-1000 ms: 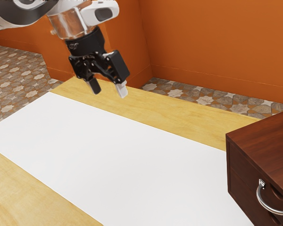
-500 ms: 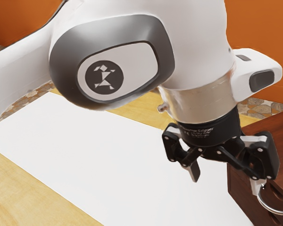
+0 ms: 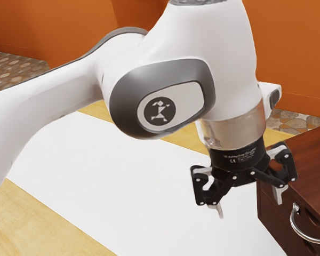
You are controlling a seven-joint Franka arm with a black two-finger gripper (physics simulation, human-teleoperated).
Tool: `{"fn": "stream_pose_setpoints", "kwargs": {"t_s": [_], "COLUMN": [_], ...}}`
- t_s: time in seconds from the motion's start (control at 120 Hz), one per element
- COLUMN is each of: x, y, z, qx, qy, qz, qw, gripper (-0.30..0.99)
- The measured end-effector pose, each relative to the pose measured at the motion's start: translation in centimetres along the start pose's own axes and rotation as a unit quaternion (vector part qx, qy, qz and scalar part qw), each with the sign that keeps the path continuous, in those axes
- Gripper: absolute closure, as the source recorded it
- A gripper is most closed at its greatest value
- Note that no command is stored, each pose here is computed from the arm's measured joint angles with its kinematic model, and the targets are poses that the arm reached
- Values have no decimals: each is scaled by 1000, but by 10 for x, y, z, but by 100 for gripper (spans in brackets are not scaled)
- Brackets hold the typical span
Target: Pull the drawer handle with one arm to open the drawer
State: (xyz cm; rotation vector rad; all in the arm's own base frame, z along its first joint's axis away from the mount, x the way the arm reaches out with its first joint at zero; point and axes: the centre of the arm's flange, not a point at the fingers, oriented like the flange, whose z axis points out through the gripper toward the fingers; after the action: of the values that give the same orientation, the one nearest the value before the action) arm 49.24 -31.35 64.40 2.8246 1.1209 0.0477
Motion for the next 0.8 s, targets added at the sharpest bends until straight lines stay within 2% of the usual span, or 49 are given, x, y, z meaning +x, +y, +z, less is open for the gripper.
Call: {"fn": "stream_pose_setpoints", "kwargs": {"t_s": [0.342,0.8], "x": [3,-21], "y": [-1,2], "z": [25,35], "qx": [-6,-41], "qy": [7,16], "qz": [-78,-113], "qw": [997,993], "gripper": [0,1]}}
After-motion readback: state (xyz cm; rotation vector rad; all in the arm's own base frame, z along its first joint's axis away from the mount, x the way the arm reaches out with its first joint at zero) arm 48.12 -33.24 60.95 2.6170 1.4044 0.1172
